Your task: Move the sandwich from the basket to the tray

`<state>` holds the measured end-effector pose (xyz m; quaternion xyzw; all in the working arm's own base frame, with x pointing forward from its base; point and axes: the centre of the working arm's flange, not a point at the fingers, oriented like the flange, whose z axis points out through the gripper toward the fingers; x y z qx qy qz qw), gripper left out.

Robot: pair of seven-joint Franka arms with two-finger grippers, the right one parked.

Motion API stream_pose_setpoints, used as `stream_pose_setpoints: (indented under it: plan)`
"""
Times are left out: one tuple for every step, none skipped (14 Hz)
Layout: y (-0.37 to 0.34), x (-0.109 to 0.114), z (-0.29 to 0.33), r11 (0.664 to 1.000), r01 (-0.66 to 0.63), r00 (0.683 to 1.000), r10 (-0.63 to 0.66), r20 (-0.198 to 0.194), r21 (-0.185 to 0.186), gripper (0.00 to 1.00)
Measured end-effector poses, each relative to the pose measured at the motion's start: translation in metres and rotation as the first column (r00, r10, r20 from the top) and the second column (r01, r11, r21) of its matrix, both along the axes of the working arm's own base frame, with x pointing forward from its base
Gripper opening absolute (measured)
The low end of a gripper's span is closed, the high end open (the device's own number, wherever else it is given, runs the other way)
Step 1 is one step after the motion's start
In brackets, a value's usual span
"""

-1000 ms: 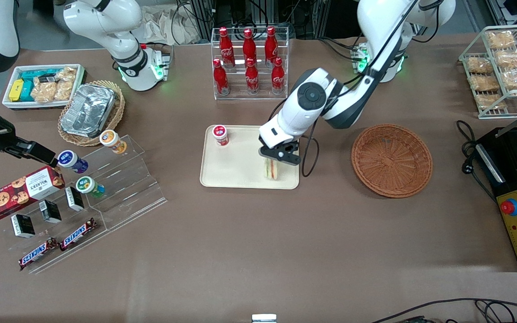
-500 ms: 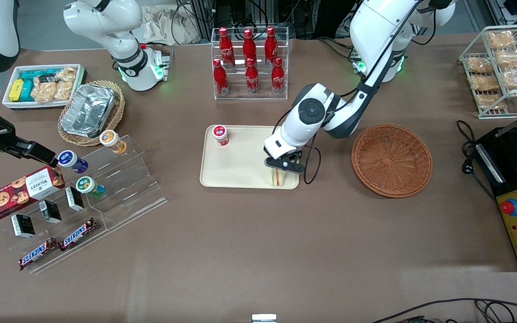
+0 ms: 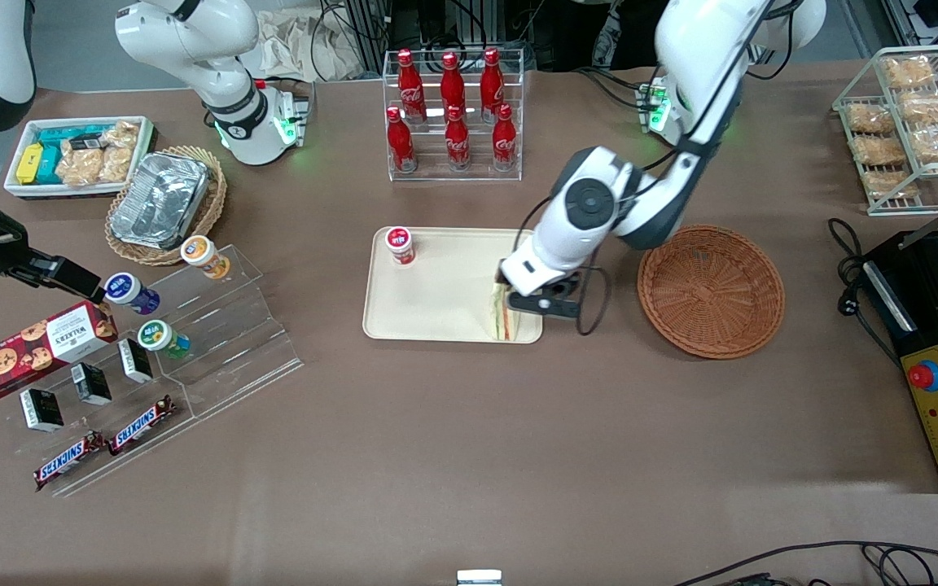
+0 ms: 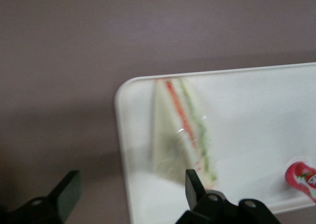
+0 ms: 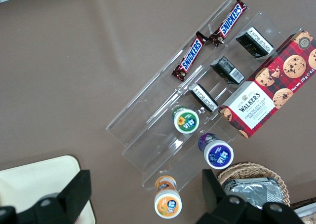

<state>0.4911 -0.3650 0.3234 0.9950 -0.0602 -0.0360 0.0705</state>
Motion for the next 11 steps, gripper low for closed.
stream_pose_setpoints:
  plan:
    - [0.021,0.006,0.031,1.000,-0.001,1.000,0.002,-0.024,0.025,1.00]
    - [0.040,0.010,0.064,0.999,0.003,0.999,-0.001,-0.045,0.040,1.00]
    - [0.059,0.015,0.095,0.999,0.006,0.999,-0.004,-0.052,0.044,1.00]
    - [0.078,0.023,0.121,0.999,0.008,0.999,-0.006,-0.049,0.043,1.00]
    - [0.100,0.031,0.141,0.999,0.017,0.999,-0.015,-0.042,0.048,1.00]
    - [0.128,0.040,0.154,0.997,0.038,0.999,-0.036,-0.034,0.068,1.00]
    - [0.161,0.049,0.163,0.992,0.066,0.998,-0.063,-0.029,0.105,1.00]
    - [0.195,0.055,0.171,0.984,0.091,0.996,-0.088,-0.027,0.151,1.00]
    - [0.224,0.058,0.180,0.976,0.102,0.995,-0.100,-0.019,0.195,1.00]
    - [0.246,0.059,0.190,0.969,0.096,0.995,-0.097,-0.008,0.226,1.00]
    - [0.261,0.057,0.200,0.967,0.081,0.997,-0.083,-0.002,0.240,1.00]
